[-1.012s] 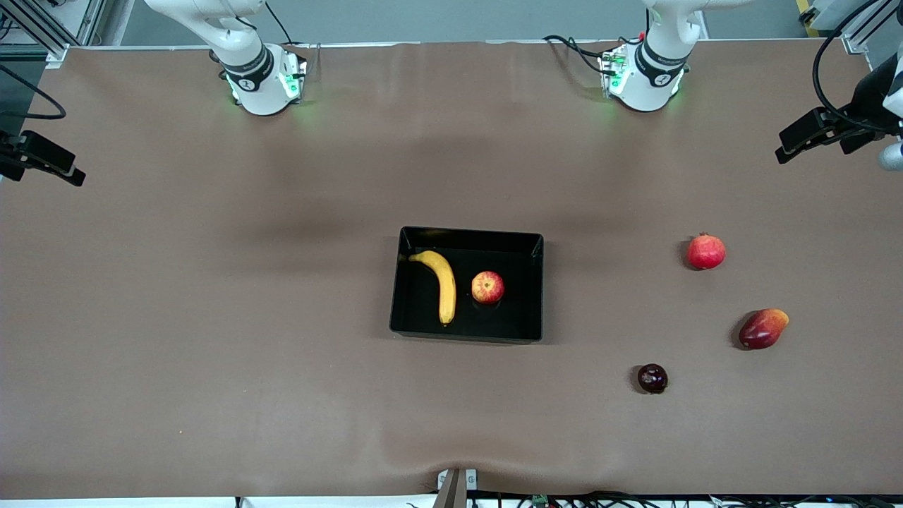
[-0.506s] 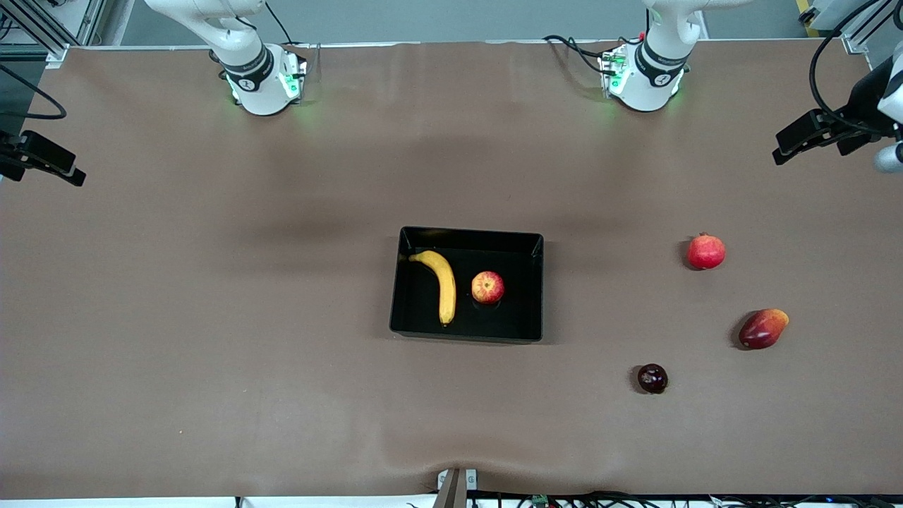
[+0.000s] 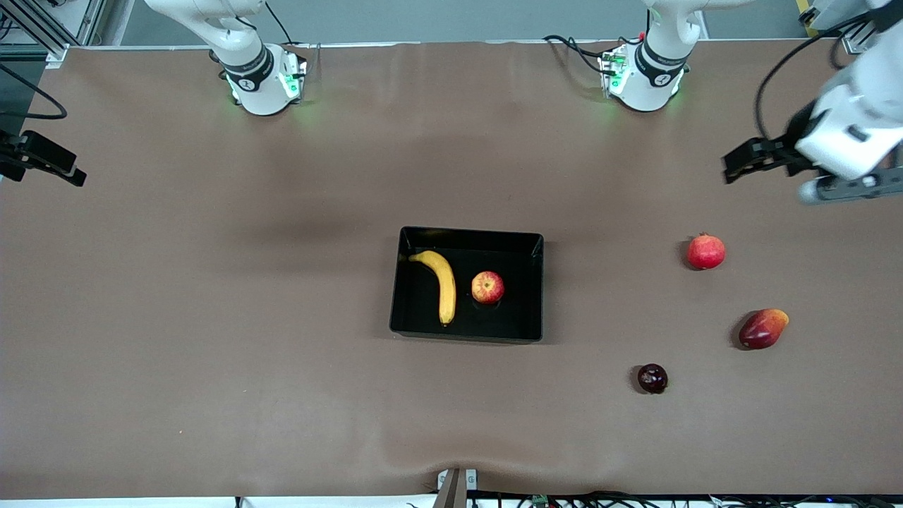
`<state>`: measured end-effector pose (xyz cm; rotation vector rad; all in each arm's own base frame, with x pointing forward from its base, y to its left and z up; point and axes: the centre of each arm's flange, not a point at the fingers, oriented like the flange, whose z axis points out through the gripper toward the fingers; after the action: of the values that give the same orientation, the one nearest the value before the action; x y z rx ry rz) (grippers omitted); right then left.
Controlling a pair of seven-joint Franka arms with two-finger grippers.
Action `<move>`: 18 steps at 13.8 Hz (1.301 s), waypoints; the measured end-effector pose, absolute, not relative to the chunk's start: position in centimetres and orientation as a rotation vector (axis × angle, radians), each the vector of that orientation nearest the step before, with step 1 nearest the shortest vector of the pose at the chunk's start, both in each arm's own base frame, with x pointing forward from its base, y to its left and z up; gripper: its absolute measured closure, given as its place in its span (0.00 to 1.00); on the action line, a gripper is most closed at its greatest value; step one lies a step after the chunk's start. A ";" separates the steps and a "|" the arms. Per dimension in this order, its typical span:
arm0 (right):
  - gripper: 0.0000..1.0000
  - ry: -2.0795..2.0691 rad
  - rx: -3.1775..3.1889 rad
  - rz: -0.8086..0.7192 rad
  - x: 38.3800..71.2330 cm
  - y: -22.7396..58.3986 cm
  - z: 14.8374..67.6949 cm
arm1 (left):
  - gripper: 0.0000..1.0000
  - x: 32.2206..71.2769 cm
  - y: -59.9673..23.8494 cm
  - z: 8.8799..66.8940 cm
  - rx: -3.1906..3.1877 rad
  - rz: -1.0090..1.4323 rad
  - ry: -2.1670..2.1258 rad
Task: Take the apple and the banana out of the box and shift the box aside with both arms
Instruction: 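Move the left gripper over the black tray toward the red apple, then lower the left gripper and grasp the red apple in the tray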
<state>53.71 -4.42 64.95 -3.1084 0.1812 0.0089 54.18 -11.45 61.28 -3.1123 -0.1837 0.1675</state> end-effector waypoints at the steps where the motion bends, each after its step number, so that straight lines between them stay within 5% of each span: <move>1: 0.00 0.181 -3.108 0.009 53.7 -4.4 65.0 | 0.00 54.2 -13.5 60.7 -3.111 0.168 -0.201; 18: 0.00 0.181 -3.108 0.009 53.7 -4.4 65.0 | 0.00 54.5 -37.8 44.3 -3.108 0.235 -0.484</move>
<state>53.72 -4.41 64.95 -3.1085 0.1810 0.0086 54.55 -37.80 44.29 -3.1078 -0.4843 0.2354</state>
